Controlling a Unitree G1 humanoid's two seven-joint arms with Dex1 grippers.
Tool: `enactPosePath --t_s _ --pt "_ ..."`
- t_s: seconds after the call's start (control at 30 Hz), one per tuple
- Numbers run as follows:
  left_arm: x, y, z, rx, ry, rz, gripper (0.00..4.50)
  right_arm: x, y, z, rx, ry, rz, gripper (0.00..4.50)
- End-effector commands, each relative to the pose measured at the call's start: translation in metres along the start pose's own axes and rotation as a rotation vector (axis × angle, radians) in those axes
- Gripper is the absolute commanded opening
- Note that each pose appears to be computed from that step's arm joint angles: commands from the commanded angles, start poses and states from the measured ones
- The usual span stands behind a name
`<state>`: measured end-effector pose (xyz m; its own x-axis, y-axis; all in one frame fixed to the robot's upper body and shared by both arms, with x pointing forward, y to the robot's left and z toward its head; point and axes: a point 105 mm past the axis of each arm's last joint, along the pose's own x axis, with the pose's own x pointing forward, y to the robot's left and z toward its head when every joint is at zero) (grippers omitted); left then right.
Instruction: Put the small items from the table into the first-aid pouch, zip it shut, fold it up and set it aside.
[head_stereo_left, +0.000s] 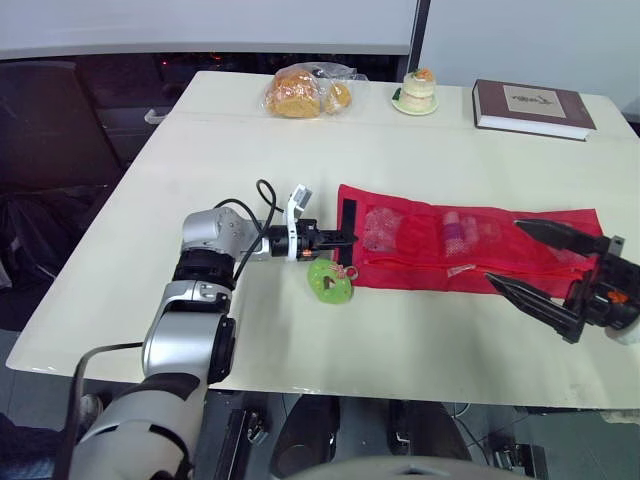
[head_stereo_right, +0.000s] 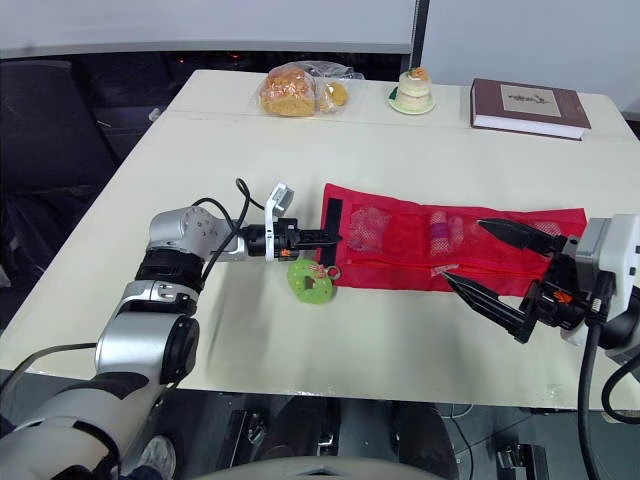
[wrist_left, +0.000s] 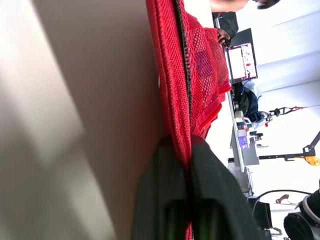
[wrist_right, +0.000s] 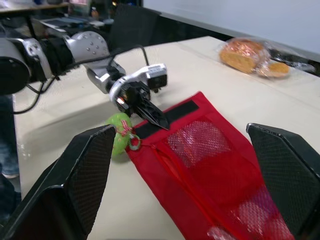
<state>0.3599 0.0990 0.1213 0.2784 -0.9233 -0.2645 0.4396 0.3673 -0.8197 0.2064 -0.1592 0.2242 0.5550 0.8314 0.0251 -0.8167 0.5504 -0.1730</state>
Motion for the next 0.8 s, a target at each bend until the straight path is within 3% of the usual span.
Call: enactPosePath --t_s 0.03,0.2,0.4,0.6,0.8 --pt "0.0 -0.009 0.004 0.024 -0.016 -0.038 0.06 0.018 0.01 0.001 -0.02 -0.016 0.054 4.5" --pt "0.006 -0.01 0.003 0.016 -0.02 -0.046 0.06 0.055 0.02 -0.016 0.054 -0.038 0.158 4.5" --pt "0.018 -0.004 -0.001 -0.014 -0.047 -0.015 0.06 0.106 0.041 -0.059 -0.004 0.074 0.353 4.5" --pt "0.026 -0.001 0.007 -0.025 -0.113 0.013 0.06 0.13 0.049 -0.085 -0.098 0.174 0.45 4.5" --pt "0.031 0.0 0.004 -0.028 -0.106 0.012 0.06 0.154 0.055 -0.1 -0.139 0.194 0.503 4.5"
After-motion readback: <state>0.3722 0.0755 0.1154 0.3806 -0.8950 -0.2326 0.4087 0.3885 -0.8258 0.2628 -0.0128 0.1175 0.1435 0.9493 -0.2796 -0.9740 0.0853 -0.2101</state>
